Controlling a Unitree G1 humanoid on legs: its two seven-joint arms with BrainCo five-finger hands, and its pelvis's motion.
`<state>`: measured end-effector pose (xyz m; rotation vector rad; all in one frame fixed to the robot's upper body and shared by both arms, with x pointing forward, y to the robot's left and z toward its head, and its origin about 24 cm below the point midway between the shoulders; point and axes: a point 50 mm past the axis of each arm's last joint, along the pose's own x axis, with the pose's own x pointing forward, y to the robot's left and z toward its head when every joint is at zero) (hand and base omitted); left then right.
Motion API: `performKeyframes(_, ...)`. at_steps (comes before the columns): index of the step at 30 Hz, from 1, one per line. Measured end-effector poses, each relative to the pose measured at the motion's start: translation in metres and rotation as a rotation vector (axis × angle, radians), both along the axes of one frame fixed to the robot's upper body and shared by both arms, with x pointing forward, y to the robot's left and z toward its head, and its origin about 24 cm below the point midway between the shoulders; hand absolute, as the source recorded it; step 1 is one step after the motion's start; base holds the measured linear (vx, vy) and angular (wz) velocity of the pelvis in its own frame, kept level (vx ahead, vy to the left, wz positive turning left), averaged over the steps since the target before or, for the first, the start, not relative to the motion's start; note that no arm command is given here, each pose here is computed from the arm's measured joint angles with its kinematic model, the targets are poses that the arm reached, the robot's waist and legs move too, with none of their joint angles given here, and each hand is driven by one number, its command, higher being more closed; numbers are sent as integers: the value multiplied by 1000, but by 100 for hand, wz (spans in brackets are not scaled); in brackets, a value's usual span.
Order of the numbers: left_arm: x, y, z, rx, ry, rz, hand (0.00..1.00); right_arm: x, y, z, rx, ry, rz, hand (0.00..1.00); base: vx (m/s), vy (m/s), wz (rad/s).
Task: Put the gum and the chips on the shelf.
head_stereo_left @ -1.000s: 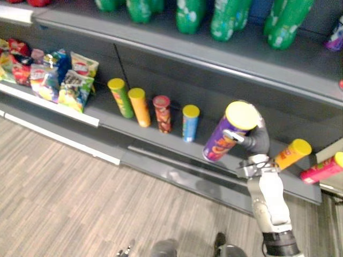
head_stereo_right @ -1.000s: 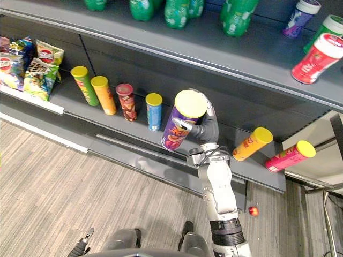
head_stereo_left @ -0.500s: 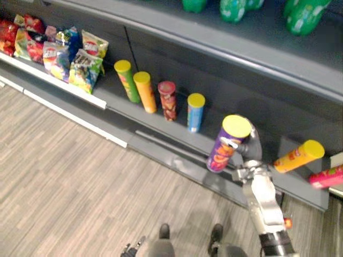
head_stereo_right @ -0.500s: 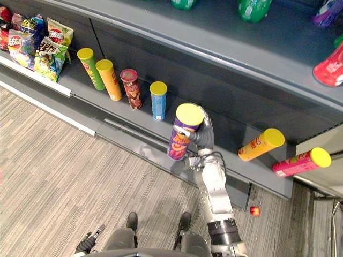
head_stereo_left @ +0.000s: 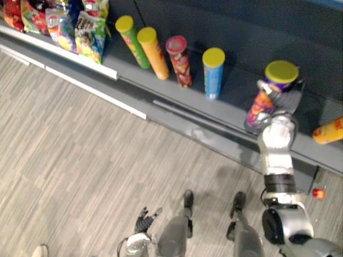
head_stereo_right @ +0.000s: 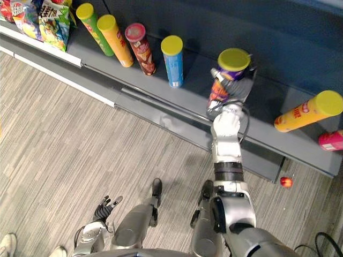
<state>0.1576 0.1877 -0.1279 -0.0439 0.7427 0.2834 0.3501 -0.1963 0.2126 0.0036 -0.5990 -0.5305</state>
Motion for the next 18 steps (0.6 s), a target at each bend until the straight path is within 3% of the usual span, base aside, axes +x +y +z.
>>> performKeyframes(9,12,-4,5,2,-30,2,0,5,-18,27,67,-59,-135,100,-2,2,-1)
performKeyframes(18,22,-9,10,-6,-69,-13,0,6,-12,55,69,-135,-118,100,23,-2,-3)
